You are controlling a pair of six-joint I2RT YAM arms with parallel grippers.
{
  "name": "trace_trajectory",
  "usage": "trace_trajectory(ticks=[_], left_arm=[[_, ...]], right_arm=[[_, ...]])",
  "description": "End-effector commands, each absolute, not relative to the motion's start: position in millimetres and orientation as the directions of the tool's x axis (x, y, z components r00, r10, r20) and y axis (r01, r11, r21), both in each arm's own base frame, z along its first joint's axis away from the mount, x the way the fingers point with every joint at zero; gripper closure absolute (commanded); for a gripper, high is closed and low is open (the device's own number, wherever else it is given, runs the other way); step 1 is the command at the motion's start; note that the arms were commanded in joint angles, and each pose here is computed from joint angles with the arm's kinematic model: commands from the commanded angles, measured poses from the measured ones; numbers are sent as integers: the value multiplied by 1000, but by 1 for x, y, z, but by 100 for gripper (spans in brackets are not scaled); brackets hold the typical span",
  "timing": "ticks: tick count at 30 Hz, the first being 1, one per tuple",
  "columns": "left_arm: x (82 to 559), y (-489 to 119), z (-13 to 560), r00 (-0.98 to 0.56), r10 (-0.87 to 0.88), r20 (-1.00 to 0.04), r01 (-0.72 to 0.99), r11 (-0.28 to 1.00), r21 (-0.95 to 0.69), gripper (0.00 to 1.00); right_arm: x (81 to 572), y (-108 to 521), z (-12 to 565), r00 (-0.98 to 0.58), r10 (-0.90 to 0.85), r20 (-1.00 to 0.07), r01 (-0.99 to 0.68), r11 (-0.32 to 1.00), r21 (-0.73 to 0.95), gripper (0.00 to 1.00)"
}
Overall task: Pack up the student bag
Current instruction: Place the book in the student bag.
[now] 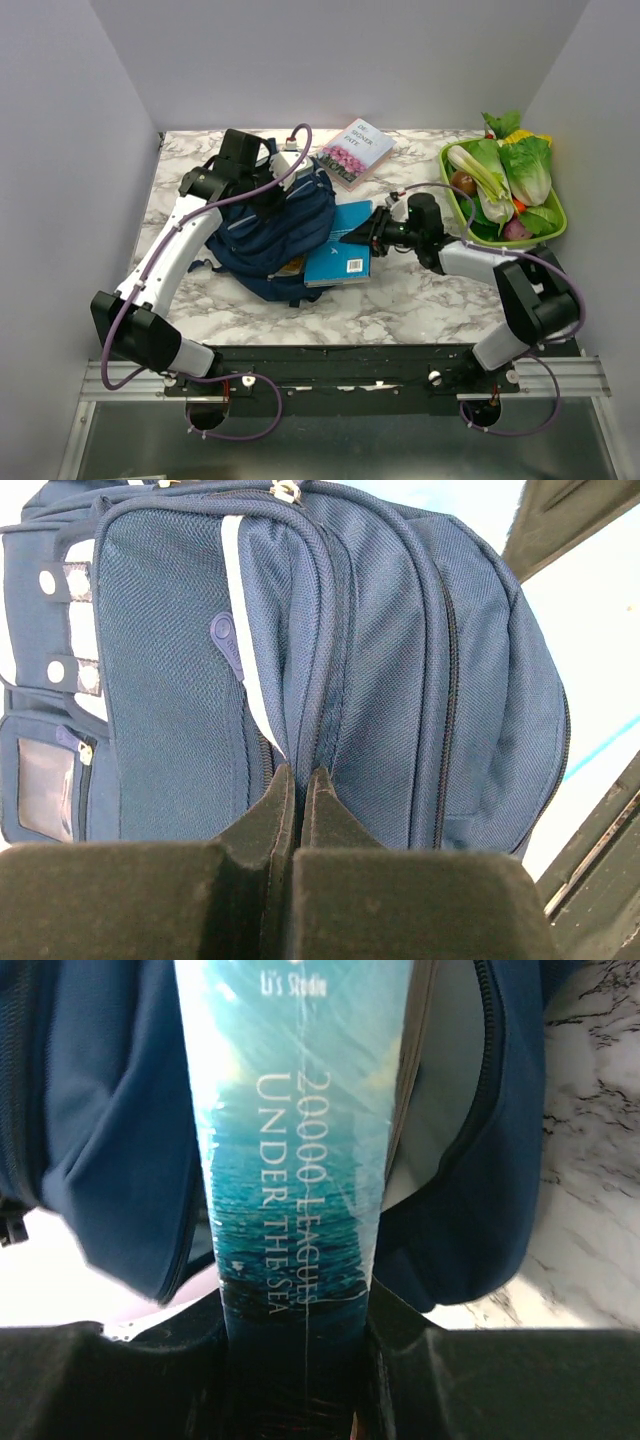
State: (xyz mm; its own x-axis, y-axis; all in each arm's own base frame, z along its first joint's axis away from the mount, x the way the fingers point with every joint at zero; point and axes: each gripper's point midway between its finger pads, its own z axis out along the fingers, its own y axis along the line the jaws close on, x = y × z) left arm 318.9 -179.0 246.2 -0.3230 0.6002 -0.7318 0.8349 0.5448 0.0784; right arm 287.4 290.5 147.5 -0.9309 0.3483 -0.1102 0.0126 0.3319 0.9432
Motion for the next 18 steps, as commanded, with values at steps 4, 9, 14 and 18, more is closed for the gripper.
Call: trace_trajectory(ticks=[4, 9, 14, 18], left_arm=[[325, -208, 297, -183, 487, -854, 867, 489, 92, 100], [314, -220, 295, -220, 459, -861, 892, 452, 13, 100], [299, -229, 289, -241, 450, -860, 916, 398, -49, 100], [294, -233, 288, -244, 428, -870, 917, 394, -63, 100]], right_arm=[[303, 338, 188, -964, 258, -69, -27, 162, 986, 99], [342, 347, 195, -902, 396, -172, -84, 230, 970, 99], [373, 354, 205, -833, 495, -248, -138, 247, 959, 99], [382, 369, 198, -825, 511, -240, -116, 263, 958, 99]])
